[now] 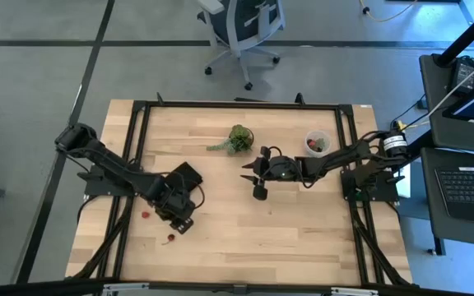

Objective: Pick and placing Produce into tupperware
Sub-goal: Put the red cherry into the bin, then put the red raspberry into the bin

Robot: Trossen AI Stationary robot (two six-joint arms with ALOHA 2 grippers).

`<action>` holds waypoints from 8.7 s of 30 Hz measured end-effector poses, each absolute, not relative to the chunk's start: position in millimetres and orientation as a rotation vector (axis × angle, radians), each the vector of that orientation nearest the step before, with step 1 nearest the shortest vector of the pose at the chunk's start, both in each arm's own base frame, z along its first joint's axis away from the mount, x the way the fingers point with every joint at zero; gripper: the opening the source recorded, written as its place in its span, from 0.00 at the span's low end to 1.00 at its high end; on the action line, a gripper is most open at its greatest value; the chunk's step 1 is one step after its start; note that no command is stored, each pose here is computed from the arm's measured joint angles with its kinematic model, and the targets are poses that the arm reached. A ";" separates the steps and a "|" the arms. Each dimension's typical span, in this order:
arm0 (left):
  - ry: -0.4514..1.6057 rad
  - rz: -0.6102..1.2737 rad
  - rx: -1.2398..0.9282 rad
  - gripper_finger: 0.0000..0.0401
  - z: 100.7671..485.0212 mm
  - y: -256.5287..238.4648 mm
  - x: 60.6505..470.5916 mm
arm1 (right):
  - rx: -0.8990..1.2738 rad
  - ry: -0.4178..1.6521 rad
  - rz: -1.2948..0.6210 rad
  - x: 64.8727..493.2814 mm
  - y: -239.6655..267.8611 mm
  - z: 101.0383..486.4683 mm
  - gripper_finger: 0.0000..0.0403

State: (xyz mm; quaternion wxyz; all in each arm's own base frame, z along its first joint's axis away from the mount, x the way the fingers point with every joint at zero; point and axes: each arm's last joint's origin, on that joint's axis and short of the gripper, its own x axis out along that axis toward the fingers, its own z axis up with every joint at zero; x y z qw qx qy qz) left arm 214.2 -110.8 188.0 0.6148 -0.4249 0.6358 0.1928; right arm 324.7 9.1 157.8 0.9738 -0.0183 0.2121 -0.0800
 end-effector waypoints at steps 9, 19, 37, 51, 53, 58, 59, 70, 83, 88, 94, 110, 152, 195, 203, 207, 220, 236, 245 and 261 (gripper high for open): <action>1.613 0.544 -1.063 0.46 162.5 -132.1 216.1 | -0.030 0.418 -0.199 325.3 -3.4 158.8 0.39; 1.667 0.547 -1.074 0.46 145.9 -142.2 223.9 | -0.024 0.417 -0.221 325.2 -10.7 158.9 0.39; 1.762 0.480 -1.042 0.45 124.1 -147.1 231.3 | -0.024 0.416 -0.224 325.1 -11.5 159.0 0.39; 1.741 0.483 -1.010 0.31 123.4 -144.0 231.9 | -0.026 0.417 -0.224 325.2 -11.6 159.1 0.39; 1.738 0.483 -1.009 0.30 123.4 -144.0 232.0 | -0.026 0.417 -0.224 325.2 -11.6 159.1 0.39; 1.711 0.488 -0.996 0.30 123.1 -143.0 233.2 | -0.026 0.417 -0.224 325.2 -11.6 159.1 0.39; 1.713 0.484 -0.997 0.30 123.0 -142.8 233.5 | -0.026 0.417 -0.224 325.2 -11.6 159.1 0.39; 1.721 0.478 -0.993 0.28 122.7 -142.3 233.4 | -0.026 0.416 -0.224 325.2 -11.7 159.5 0.39; 1.717 0.415 -0.957 0.15 124.9 -132.8 237.0 | -0.023 0.415 -0.225 325.2 -11.7 159.6 0.39; 1.537 0.375 -0.825 0.15 136.7 -113.8 245.9 | -0.021 0.395 -0.223 323.9 -11.0 165.9 0.39; 1.206 0.449 -0.527 0.14 161.6 -71.3 258.3 | -0.024 0.363 -0.200 320.8 -3.7 178.0 0.39; 0.369 0.103 -0.017 0.15 241.4 -28.2 313.4 | -0.077 0.288 -0.078 320.4 34.4 186.7 0.39; 0.372 0.091 0.017 0.20 241.4 -28.1 313.4 | -0.077 0.254 -0.074 321.2 35.9 189.5 0.01; 0.446 0.268 0.011 0.49 224.3 -19.8 268.2 | 0.504 1.060 -0.920 176.2 -102.9 253.9 0.00; 0.446 0.268 0.011 0.49 224.1 -19.8 268.1 | 0.586 1.122 -0.919 162.9 -112.9 241.4 0.00; 0.446 0.268 0.011 0.49 224.1 -19.8 268.1 | 0.605 1.180 -0.868 159.1 -109.4 229.7 0.00; 0.446 0.268 0.011 0.49 224.1 -19.8 268.1 | 0.613 1.242 -0.860 151.9 -104.5 204.9 0.00; 0.447 0.268 0.011 0.49 224.1 -19.8 268.1 | 0.614 1.220 -0.866 153.4 -105.5 205.3 0.03; 0.447 0.268 0.011 0.49 224.0 -19.8 268.1 | 0.614 1.214 -0.866 153.9 -105.8 205.5 0.04; 0.449 0.267 0.011 0.49 223.9 -19.9 268.0 | 0.612 1.209 -0.865 154.3 -106.1 205.6 0.22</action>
